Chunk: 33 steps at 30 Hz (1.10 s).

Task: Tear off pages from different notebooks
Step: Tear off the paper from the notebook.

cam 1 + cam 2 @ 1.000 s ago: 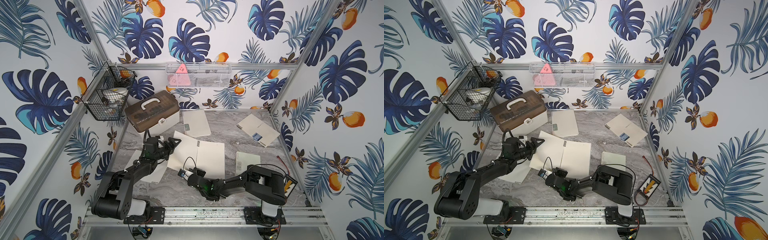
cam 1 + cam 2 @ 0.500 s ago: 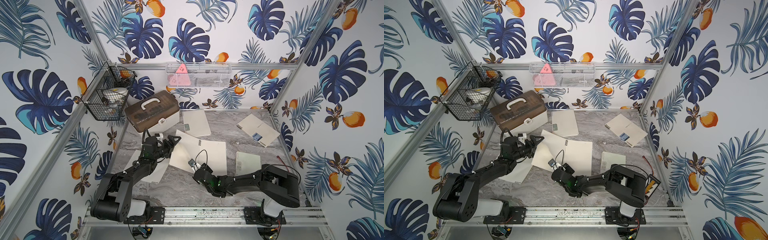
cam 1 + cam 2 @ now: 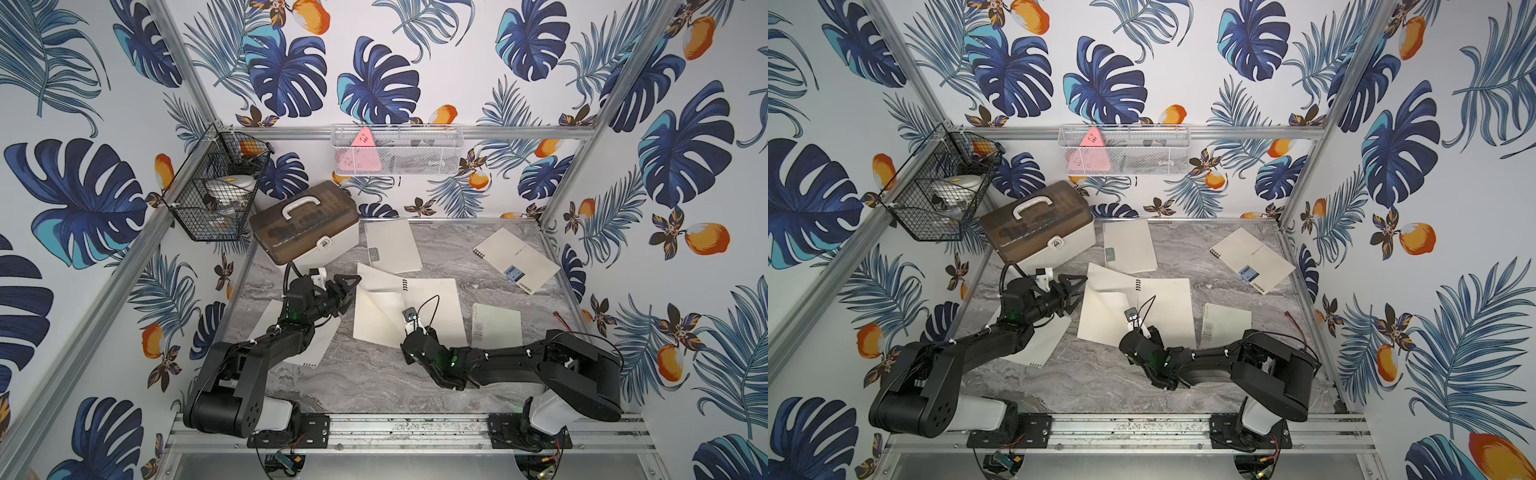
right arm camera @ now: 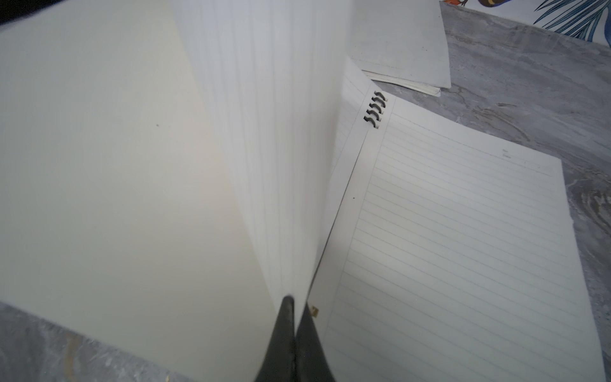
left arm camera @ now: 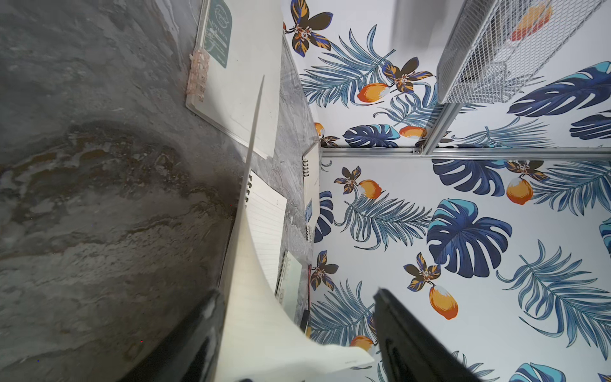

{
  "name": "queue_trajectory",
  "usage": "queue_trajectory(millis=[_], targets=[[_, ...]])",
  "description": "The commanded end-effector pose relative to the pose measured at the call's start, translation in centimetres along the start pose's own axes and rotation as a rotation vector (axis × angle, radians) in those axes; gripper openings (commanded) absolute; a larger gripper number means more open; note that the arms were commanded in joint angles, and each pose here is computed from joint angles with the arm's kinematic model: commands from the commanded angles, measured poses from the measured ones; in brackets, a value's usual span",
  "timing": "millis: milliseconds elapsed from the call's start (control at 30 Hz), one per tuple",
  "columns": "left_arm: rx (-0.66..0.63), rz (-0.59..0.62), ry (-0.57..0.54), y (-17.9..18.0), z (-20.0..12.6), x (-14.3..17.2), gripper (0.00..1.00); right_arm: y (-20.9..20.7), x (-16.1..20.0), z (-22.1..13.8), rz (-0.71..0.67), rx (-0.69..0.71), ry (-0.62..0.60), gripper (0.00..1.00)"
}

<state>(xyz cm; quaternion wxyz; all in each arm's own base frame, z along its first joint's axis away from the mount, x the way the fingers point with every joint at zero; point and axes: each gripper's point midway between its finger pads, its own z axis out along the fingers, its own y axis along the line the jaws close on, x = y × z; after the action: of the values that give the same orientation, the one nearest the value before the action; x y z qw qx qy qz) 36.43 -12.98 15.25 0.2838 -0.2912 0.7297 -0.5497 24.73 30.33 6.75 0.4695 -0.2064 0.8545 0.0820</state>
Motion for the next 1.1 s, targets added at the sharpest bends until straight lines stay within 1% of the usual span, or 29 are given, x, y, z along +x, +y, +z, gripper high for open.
queue_trajectory(millis=[0,233,333,400,467,567,633,700,800,967,1067], targets=[[0.035,0.053,0.001,-0.9,-0.2,0.1,0.72,0.4,-0.4,-0.1,0.069,-0.034,-0.021,0.0],[0.02,0.064,0.025,0.2,-0.3,0.8,0.73,-0.8,0.0,0.1,0.143,-0.034,-0.021,0.0],[0.049,0.062,0.031,0.1,-0.3,1.0,0.72,-1.2,0.3,0.0,0.168,-0.031,-0.021,0.0],[0.083,0.063,0.033,-0.3,-0.3,1.2,0.66,-1.7,0.4,0.0,0.184,-0.02,-0.021,0.0],[0.113,0.069,0.038,-0.8,-0.3,1.4,0.63,-2.0,0.5,-0.1,0.199,-0.015,-0.021,0.0],[0.117,0.081,0.056,-0.9,0.1,1.9,0.53,-2.3,0.7,-0.1,0.216,-0.014,-0.023,0.0],[0.104,0.091,0.067,-0.8,0.4,2.2,0.41,-2.4,0.7,-0.2,0.225,-0.02,-0.027,0.0],[0.088,0.105,0.081,-0.7,0.7,2.6,0.32,-2.4,0.7,-0.3,0.231,-0.035,-0.026,0.0],[0.045,0.128,0.105,-0.4,1.2,3.1,0.17,-2.1,0.3,-0.6,0.249,-0.078,-0.018,0.0],[-0.03,0.171,0.137,-0.2,1.9,3.7,0.12,-1.8,-0.2,-1.2,0.315,-0.167,-0.003,0.0],[-0.092,0.199,0.157,0.1,2.5,4.1,0.15,-2.2,-0.1,-1.5,0.358,-0.196,0.01,0.0]])
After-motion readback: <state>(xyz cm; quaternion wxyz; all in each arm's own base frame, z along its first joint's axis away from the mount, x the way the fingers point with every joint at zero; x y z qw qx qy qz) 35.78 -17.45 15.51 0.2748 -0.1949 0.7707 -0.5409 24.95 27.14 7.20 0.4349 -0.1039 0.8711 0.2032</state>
